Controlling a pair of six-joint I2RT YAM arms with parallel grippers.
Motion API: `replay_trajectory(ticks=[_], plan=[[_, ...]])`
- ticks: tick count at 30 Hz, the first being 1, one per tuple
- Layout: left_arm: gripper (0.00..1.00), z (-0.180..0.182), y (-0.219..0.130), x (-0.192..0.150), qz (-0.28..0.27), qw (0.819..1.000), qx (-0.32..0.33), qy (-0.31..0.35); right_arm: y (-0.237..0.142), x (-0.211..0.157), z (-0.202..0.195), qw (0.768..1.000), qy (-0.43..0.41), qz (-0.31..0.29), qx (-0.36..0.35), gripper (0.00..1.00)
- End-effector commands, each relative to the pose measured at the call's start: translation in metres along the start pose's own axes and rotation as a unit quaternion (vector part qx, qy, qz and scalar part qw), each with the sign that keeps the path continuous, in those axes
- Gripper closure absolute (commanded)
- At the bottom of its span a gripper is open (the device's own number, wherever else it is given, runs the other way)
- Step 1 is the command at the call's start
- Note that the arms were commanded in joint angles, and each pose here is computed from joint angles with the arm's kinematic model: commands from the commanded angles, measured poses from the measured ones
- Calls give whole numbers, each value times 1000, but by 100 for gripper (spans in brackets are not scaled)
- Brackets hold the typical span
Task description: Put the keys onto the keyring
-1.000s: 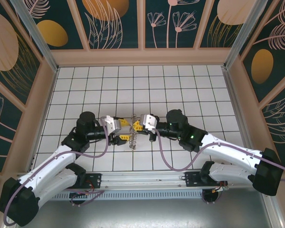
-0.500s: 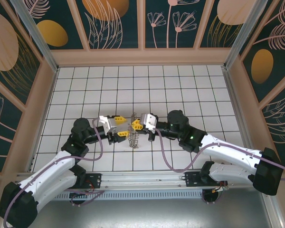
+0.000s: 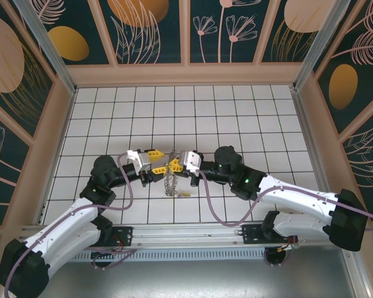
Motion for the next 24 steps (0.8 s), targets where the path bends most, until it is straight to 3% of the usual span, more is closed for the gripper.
replay_trajectory(ticks=[1, 6, 16, 24], plan=[[52, -3, -3, -1, -4, 1000, 4, 2, -5, 30, 0, 998, -8, -57, -8, 100], [56, -6, -5, -4, -1, 1000, 2, 0, -4, 33, 1, 998, -9, -59, -3, 100], [54, -4, -1, -7, 9, 1000, -5, -13, 0, 43, 1, 997, -15, -75, 4, 100], [56, 3, 0, 3, -10, 1000, 21, -4, 2, 43, 1, 997, -13, -75, 7, 100]])
Point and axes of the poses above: each hand's point on the last joint's axis, 136 mm out from that joint toward the fingers, its own y axis out along the fingers, its own z axis along the line the jaws close on, x = y × z, the point moved 7 cm from there along -y, back along the fingers, and after that the axes turned 12 degrees about y, right-handed, at the moved point
